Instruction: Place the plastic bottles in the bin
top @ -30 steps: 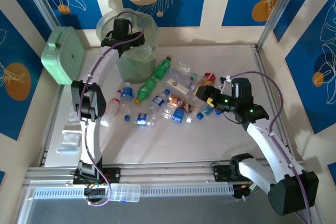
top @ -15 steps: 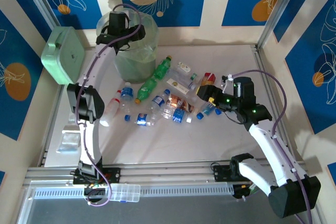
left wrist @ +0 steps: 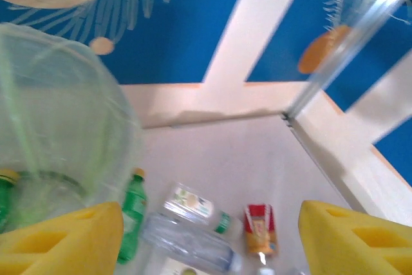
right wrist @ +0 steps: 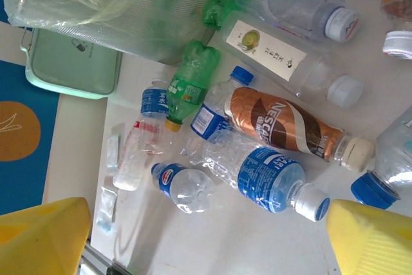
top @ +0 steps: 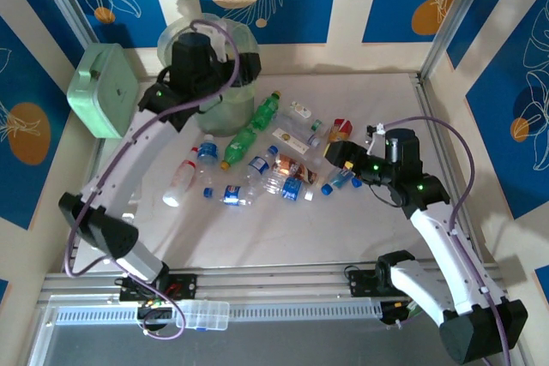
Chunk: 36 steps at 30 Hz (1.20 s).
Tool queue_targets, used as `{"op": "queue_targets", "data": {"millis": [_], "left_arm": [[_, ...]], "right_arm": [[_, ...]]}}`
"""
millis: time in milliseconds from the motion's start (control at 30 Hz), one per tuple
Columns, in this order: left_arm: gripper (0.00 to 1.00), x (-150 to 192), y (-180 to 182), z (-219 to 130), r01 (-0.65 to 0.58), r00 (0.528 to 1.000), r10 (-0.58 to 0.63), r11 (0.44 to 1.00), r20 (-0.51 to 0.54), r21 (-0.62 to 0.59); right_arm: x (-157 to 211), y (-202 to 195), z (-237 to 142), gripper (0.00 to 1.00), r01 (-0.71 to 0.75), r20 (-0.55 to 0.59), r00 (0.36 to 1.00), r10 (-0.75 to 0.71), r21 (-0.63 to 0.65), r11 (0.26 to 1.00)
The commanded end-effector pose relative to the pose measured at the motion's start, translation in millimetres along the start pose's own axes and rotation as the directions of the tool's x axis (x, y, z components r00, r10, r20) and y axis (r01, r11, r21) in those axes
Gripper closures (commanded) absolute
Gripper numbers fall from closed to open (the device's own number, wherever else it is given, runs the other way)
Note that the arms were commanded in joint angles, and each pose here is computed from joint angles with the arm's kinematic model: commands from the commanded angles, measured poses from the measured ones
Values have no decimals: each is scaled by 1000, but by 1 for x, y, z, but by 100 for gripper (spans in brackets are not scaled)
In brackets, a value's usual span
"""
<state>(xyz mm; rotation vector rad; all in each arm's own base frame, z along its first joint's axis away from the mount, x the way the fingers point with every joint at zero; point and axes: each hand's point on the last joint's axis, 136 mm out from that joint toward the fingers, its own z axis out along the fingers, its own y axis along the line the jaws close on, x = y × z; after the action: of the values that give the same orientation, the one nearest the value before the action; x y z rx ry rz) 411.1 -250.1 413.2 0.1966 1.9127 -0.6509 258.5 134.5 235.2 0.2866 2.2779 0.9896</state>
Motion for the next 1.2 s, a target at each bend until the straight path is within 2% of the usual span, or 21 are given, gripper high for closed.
{"op": "queue_targets", "data": {"millis": [0,200,333,500,667,800,900,1000,1167], "left_arm": [[28,33,-14,-5,-10,999,11,1000,-41,29],[30,87,-26,-26,14,993,-5,997,-116,80],[30,115,-1,-37,1,992,-2,1000,-124,-3],[29,128,20,-48,-55,994,48,996,-101,-76],[28,139,25,-47,-23,997,17,997,-74,-71],[27,134,19,-50,-32,997,28,998,-78,-50],[27,129,18,-56,-28,998,26,999,-55,-41],[27,124,16,-61,-23,999,22,999,-35,-34],[26,121,14,-65,-39,999,38,999,-15,-18]], "right_arm": [[-8,-18,-11,8,-61,69,996,52,135,989],[-7,-79,-22,11,-293,198,953,230,403,867],[3,-117,-32,14,-472,307,881,359,529,706],[-1,-141,-23,14,-571,356,821,446,537,621],[-18,-171,-18,14,-685,418,727,544,492,537],[-21,-194,-14,6,-728,462,675,576,543,419],[-23,-208,-10,0,-739,479,648,592,582,339],[-25,-220,-9,1,-744,499,622,603,616,259],[-35,-235,1,1,-728,490,613,619,656,202]]}}
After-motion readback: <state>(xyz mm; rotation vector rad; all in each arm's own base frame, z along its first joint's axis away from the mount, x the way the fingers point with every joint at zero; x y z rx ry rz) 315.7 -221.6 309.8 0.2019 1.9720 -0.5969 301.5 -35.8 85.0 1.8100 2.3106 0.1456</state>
